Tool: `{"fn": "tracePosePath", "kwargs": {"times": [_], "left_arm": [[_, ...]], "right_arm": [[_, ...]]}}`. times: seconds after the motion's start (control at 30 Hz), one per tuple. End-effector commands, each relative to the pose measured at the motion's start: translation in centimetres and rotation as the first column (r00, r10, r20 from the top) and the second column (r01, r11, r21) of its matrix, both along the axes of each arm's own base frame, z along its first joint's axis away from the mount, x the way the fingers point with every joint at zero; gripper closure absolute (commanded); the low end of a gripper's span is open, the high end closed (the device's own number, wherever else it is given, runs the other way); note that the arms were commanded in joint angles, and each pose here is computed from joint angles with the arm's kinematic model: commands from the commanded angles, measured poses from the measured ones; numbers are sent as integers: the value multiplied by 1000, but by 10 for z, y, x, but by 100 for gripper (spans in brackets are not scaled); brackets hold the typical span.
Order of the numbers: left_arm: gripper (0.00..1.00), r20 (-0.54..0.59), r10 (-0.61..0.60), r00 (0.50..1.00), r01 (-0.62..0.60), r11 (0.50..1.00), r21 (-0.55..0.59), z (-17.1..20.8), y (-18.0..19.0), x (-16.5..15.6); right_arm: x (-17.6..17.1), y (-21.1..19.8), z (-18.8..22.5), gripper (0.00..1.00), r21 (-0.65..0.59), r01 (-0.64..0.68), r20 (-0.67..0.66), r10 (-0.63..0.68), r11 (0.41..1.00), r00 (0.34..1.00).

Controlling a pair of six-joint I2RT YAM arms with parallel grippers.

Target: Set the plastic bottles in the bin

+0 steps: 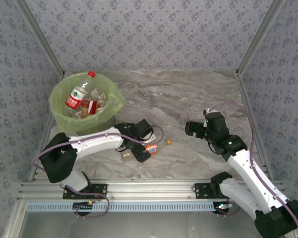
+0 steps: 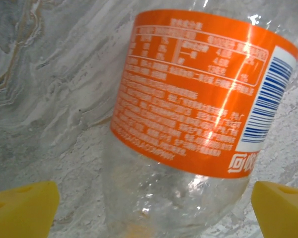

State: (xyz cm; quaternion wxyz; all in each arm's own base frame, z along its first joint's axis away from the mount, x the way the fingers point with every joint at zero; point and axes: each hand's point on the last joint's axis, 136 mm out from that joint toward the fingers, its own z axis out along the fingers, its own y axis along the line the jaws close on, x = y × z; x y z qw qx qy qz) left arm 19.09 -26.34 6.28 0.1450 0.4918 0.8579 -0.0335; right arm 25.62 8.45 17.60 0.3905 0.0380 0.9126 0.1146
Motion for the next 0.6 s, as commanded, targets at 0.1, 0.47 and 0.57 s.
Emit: {"fn": "tracePosePath", "kwargs": {"times": [0.1,0.47,0.57], "left_arm": [[3,19,-111,994,107,986,131,-29,-1,-6],[13,3,-135,991,132,972,193,-51,-7,-1],[18,-11,-132,991,132,972,195,-52,-10,-1]], "right_arm": [[-4,-8,-2,1,-2,45,2,-45,999,999],[-9,-17,-4,1,-16,80,14,-80,997,997],[-9,-18,-5,1,-15,86,13,-86,996,996]]}}
